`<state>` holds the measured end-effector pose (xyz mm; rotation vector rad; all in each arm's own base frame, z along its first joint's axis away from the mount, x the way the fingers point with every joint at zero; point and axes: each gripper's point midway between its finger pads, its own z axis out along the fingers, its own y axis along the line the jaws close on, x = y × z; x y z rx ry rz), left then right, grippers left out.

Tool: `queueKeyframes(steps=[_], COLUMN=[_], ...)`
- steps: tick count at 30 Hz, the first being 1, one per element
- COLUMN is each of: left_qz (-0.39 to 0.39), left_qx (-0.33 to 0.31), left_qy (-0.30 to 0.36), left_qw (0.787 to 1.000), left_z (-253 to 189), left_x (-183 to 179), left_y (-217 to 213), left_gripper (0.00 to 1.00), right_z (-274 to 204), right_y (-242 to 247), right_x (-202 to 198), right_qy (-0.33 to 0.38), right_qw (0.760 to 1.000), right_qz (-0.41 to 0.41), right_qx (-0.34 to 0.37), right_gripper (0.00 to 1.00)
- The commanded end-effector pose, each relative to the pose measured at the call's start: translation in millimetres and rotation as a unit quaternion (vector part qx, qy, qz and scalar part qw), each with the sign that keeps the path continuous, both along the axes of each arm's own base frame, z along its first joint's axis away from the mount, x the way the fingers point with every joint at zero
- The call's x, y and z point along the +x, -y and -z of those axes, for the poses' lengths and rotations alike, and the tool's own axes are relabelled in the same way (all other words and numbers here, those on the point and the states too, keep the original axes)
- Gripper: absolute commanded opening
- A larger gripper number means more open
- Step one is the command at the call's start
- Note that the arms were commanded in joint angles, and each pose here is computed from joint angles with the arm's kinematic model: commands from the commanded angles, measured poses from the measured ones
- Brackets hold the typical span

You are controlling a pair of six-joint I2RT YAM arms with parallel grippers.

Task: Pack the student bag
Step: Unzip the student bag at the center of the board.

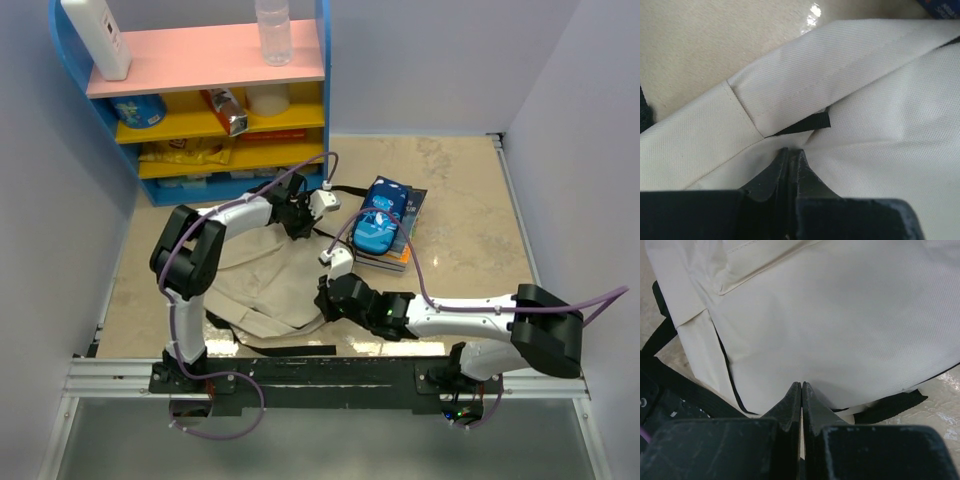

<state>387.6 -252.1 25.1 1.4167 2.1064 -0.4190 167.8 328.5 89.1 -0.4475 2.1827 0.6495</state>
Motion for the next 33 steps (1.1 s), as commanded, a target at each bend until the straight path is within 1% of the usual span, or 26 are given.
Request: queueKeyframes(steps=[1,5,7,11,18,23,26,27,28,29,31,32,33], left_qz=[-0.099,-0.137,-0.153,-0.19,-0.22,-0.227,-0.226,-0.224,-0.221,-0.22,-0.215,-0.214,-0.214], left_qx=[-0.03,-0.03,-0.031,-0.027,-0.032,-0.035,-0.036,-0.038,-0.038,-0.036,-0.042,-0.042,-0.048], left_qy=[0.021,0.03,0.043,0.046,0.05,0.043,0.042,0.043,0.041,0.033,0.033,0.031,0.034], left_qw=[0.994,0.99,0.987,0.98,0.974,0.972,0.973,0.973,0.974,0.974,0.975,0.975,0.975], left_z=[-4,-7,-11,-12,-11,-12,-18,-22,-25,-26,-39,-42,-50], left_x=[49,64,70,79,84,83,80,79,77,72,69,65,64], left_y=[-3,-24,-32,-53,-56,-52,-51,-51,-50,-51,-52,-53,-54], left_gripper=[0.0,0.0,0.0,0.0,0.0,0.0,0.0,0.0,0.0,0.0,0.0,0.0,0.0], right_z=[-22,-20,-21,-27,-37,-45,-42,-34,-34,-33,-28,-22,-18], right_y=[-24,-31,-35,-44,-66,-82,-92,-94,-96,-96,-89,-83,-76], right_x=[0,-12,-22,-39,-78,-87,-84,-81,-80,-79,-71,-69,-63], right_qy=[0.017,0.016,0.013,0.01,0.004,0.008,0.012,0.011,0.012,0.01,0.014,0.01,0.007], right_qw=[0.999,0.999,0.998,0.996,0.987,0.982,0.983,0.985,0.985,0.986,0.99,0.992,0.993], right_qz=[-0.018,-0.033,-0.047,-0.081,-0.152,-0.171,-0.17,-0.164,-0.163,-0.16,-0.133,-0.124,-0.113], right_qx=[0.035,0.027,0.033,0.046,0.059,0.075,0.064,0.049,0.048,0.045,0.035,0.028,0.021], right_gripper=[0.0,0.0,0.0,0.0,0.0,0.0,0.0,0.03,0.13,0.16,0.19,0.23,0.3])
